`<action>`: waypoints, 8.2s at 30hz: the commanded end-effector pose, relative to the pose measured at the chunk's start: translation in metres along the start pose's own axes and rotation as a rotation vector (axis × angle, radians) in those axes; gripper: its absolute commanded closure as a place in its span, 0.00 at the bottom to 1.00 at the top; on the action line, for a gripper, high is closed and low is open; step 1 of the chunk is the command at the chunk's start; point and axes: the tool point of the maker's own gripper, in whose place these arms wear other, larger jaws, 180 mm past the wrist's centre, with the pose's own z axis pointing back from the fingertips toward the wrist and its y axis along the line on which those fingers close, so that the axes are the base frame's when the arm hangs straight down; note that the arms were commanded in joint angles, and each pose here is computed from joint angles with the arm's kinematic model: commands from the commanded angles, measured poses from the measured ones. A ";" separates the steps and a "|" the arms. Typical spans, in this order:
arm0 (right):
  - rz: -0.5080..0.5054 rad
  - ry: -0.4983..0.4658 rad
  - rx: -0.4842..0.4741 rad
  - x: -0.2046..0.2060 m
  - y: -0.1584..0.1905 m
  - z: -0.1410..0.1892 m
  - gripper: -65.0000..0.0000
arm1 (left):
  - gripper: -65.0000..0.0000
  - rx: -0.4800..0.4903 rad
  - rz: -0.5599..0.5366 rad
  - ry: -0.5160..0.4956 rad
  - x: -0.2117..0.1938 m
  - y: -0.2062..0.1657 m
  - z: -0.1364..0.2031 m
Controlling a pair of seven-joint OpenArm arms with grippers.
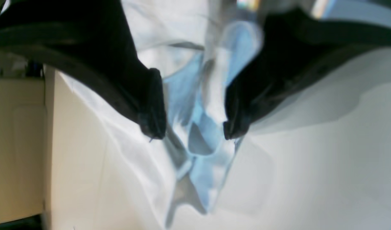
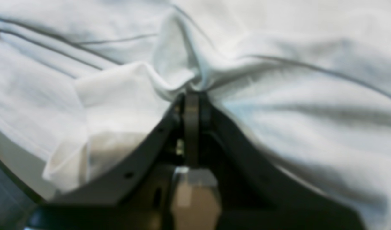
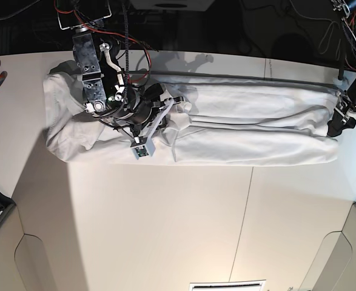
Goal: Layout the t-shirt on the table in an organized manner, then fold the t-shirt properly
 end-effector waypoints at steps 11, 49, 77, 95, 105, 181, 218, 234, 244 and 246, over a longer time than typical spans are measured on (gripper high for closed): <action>0.013 0.023 -0.041 -0.002 -0.010 0.002 1.00 | 0.49 -0.085 -0.063 0.036 -0.001 -0.032 -0.019; 0.014 0.024 -0.040 -0.002 -0.010 0.002 1.00 | 0.37 -0.166 -0.015 0.068 0.023 -0.046 -0.007; 0.014 0.023 -0.040 -0.002 -0.010 0.002 1.00 | 0.38 -0.160 -0.049 0.031 0.016 -0.059 -0.031; 0.077 -0.192 -0.059 0.074 -0.001 0.060 1.00 | 1.00 -0.205 0.006 -0.015 0.021 -0.069 -0.031; 0.125 -0.259 -0.126 0.095 -0.005 0.088 1.00 | 1.00 -0.281 -0.091 -0.026 0.045 -0.101 -0.022; -0.138 -0.161 -0.261 0.037 -0.098 0.107 1.00 | 1.00 -0.686 -0.410 0.387 -0.167 -0.291 -0.046; -0.137 -0.161 -0.262 0.037 -0.099 0.107 1.00 | 0.61 -0.773 -0.428 0.319 -0.118 -0.315 -0.023; -0.136 -0.168 -0.262 0.038 -0.099 0.107 1.00 | 1.00 -0.557 -0.537 0.362 -0.148 -0.252 -0.030; -0.136 -0.169 -0.262 0.038 -0.099 0.107 1.00 | 1.00 -0.668 -0.489 0.505 -0.201 -0.270 -0.011; -0.136 -0.168 -0.262 0.038 -0.099 0.107 1.00 | 1.00 -0.709 -0.458 0.528 -0.205 -0.279 -0.005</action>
